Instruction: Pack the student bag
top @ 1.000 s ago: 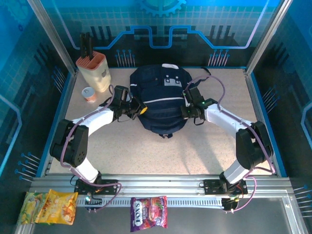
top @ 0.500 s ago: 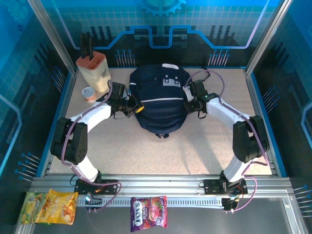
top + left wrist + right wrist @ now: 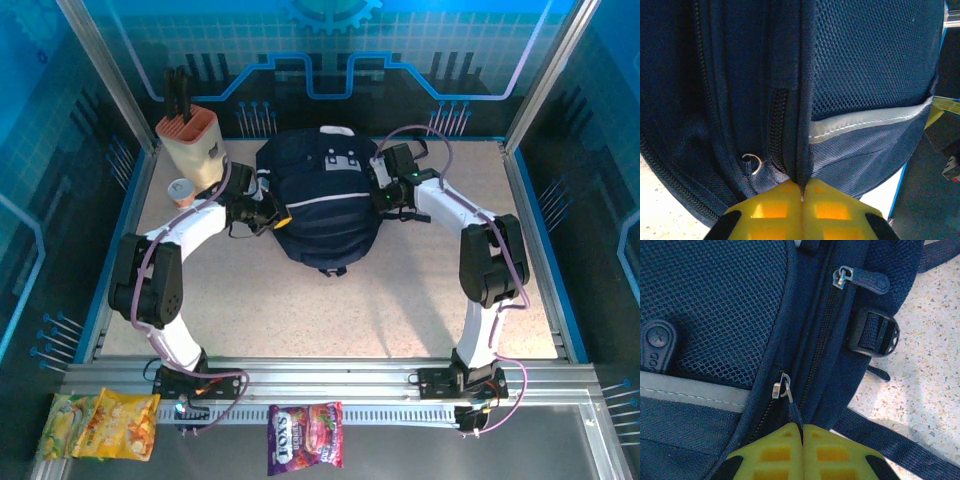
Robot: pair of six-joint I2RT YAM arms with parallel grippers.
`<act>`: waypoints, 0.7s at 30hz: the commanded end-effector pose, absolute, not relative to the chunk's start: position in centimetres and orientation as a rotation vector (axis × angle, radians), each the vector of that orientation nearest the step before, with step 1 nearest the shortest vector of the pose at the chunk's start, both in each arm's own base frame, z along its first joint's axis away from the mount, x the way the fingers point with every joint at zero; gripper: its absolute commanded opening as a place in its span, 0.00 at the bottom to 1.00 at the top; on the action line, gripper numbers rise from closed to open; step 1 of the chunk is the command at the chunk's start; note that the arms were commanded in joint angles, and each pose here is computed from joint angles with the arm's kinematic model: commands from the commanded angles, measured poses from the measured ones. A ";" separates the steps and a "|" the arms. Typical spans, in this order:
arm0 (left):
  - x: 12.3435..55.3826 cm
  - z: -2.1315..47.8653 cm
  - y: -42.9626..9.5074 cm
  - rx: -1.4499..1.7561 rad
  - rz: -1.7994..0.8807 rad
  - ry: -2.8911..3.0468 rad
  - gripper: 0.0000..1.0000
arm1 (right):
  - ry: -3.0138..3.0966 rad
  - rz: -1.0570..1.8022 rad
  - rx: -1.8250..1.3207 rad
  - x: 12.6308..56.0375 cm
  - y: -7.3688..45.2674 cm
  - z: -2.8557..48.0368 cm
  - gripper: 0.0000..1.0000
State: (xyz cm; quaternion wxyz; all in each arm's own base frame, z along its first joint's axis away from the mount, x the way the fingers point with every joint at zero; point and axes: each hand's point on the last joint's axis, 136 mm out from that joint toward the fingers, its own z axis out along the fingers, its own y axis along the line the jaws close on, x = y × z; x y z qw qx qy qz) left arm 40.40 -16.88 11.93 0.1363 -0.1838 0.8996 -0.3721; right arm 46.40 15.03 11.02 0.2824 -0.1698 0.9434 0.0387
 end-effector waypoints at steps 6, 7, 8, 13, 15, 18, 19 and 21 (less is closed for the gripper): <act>40.0 16.8 -11.7 -0.524 -0.757 2.455 0.68 | 2.303 0.062 -0.056 44.2 8.9 20.1 0.74; 39.9 17.1 -10.7 -0.532 -0.693 2.427 0.75 | 2.273 0.052 -0.020 43.7 8.1 20.4 0.79; 39.8 17.2 -9.5 -0.545 -0.616 2.396 0.82 | 2.231 0.033 0.026 42.9 6.9 21.0 0.85; 38.5 17.7 -3.2 -0.601 -0.236 2.186 0.99 | 2.076 -0.138 0.261 39.3 0.6 20.8 1.00; 37.5 17.3 -0.4 -0.643 -0.079 2.109 0.99 | 2.056 -0.207 0.374 37.6 -2.1 19.2 1.00; 36.5 16.5 1.9 -0.627 0.046 2.041 0.99 | 2.060 -0.287 0.544 35.3 -5.5 16.2 1.00; 36.2 16.2 2.4 -0.628 0.072 2.025 0.99 | 2.065 -0.307 0.605 34.6 -6.5 15.3 1.00; 35.7 15.6 3.7 -0.633 0.125 1.995 0.99 | 2.083 -0.314 0.686 33.3 -7.9 13.3 1.00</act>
